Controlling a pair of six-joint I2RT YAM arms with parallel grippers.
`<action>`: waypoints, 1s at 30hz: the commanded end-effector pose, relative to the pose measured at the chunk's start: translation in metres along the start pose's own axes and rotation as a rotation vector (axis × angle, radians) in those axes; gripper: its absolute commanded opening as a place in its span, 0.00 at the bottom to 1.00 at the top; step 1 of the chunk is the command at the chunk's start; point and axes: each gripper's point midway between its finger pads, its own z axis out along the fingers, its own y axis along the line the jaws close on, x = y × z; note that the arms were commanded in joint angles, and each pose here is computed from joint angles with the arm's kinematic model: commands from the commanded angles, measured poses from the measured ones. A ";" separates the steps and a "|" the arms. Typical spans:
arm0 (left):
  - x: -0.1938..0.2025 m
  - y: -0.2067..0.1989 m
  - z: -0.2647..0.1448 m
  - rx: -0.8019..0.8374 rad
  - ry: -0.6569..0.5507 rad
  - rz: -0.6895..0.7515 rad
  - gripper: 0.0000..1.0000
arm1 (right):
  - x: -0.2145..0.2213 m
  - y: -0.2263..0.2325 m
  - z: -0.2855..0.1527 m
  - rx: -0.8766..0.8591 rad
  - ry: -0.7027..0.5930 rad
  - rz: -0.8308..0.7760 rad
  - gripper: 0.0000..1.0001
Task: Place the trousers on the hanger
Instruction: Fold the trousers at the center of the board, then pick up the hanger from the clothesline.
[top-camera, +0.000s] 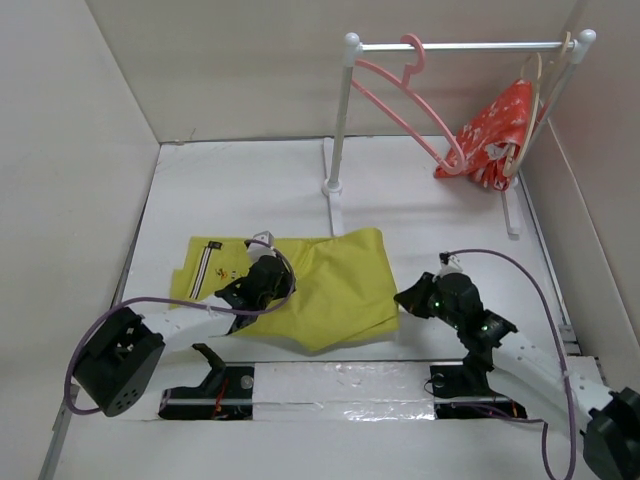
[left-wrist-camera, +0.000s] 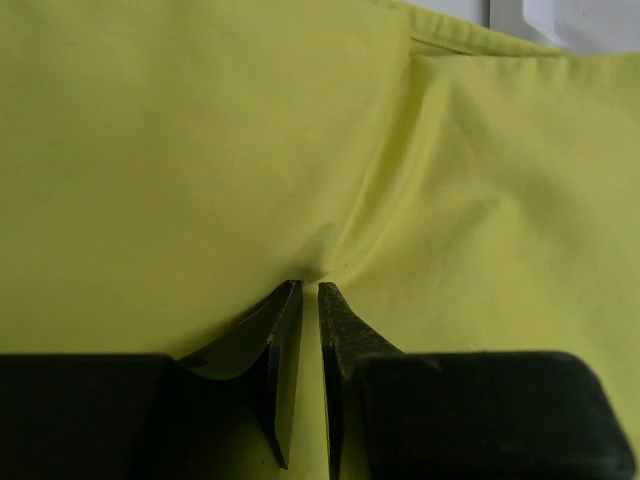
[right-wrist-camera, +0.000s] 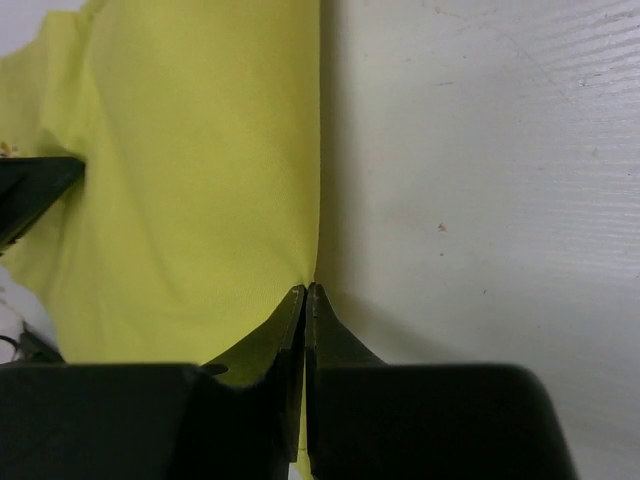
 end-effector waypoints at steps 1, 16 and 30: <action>-0.017 0.007 0.000 -0.048 -0.082 -0.068 0.12 | -0.005 0.002 -0.012 -0.002 -0.025 0.018 0.11; -0.103 -0.106 -0.064 0.333 -0.271 0.030 0.02 | -0.212 0.183 -0.155 -0.200 -0.488 -0.448 0.00; -0.103 -0.121 -0.070 0.455 -0.333 0.236 0.06 | -0.384 0.203 -0.142 0.049 -0.649 -0.604 0.96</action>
